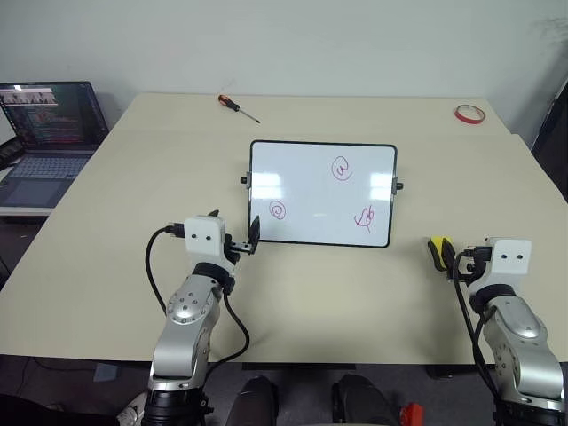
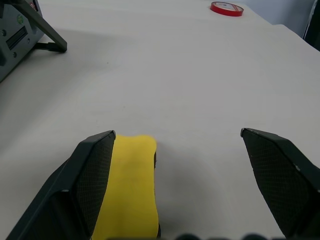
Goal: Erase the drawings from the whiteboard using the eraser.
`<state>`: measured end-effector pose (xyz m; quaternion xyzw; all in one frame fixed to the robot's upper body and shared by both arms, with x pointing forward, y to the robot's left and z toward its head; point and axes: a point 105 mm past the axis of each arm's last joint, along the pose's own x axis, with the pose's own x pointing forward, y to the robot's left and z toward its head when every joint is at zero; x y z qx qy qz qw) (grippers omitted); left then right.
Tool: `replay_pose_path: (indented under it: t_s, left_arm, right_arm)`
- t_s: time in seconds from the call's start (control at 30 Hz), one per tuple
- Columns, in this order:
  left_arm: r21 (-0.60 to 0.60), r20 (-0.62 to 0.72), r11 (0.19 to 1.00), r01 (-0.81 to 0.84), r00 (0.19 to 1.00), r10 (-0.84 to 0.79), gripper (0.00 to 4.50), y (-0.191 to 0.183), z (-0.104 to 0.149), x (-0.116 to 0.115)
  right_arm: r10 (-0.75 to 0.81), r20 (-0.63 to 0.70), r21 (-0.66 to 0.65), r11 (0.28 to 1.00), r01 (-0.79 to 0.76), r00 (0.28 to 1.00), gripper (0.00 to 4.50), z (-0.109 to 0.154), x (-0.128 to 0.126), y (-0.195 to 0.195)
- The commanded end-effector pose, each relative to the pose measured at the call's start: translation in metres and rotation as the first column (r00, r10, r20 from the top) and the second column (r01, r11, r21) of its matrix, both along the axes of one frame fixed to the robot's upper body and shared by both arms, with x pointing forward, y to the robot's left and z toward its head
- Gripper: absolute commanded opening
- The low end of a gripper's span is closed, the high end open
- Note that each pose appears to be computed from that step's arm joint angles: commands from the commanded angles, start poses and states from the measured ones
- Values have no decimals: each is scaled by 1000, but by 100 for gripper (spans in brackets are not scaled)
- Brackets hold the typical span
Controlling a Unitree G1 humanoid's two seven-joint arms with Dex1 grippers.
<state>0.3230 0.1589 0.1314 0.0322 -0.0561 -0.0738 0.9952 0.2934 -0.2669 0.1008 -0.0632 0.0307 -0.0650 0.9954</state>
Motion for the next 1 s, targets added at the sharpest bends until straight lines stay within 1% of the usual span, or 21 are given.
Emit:
replay_pose_path:
  t_s: [0.03, 0.13, 0.23, 0.3, 0.4, 0.5, 0.57, 0.67, 0.8, 1.0]
  left_arm:
    - [9, 61, 1000, 2, 998, -2, 450, 4, 16, 3]
    - [26, 76, 998, 51, 996, -53, 450, -2, 22, 4]
    - [90, 90, 972, 219, 970, -227, 450, -26, 28, -1]
    - [109, 74, 934, 339, 935, -348, 450, -41, 28, -6]
    - [143, 42, 814, 562, 819, -573, 450, -69, 29, -18]
    - [175, 5, 711, 681, 721, -693, 450, -83, 29, -24]
    - [173, -32, 623, 763, 636, -771, 450, -94, 27, -28]
    - [177, -78, 537, 825, 555, -828, 450, -102, 21, -29]
    - [176, -137, 421, 890, 446, -885, 450, -110, 13, -29]
    - [206, -150, 337, 919, 370, -917, 450, -125, 12, -23]
  right_arm:
    - [-7, 54, -29, 1000, 8, 999, 442, 19, -3, -5]
    - [-1, 53, -32, 999, 2, 999, 442, 21, -5, -5]
    - [13, 34, -6, 1000, -13, 999, 442, 21, -9, -1]
    - [19, 18, 12, 1000, -19, 1000, 442, 20, -11, 0]
    - [41, -8, 49, 998, -40, 999, 442, 20, -14, 5]
    - [66, -30, 80, 995, -64, 997, 442, 20, -15, 10]
    - [84, -43, 97, 992, -80, 996, 442, 21, -13, 15]
    - [97, -61, 107, 990, -90, 993, 442, 21, -8, 20]
    - [120, -105, 143, 984, -104, 987, 442, 14, -2, 28]
    - [127, -143, 177, 979, -101, 982, 442, 6, 9, 33]
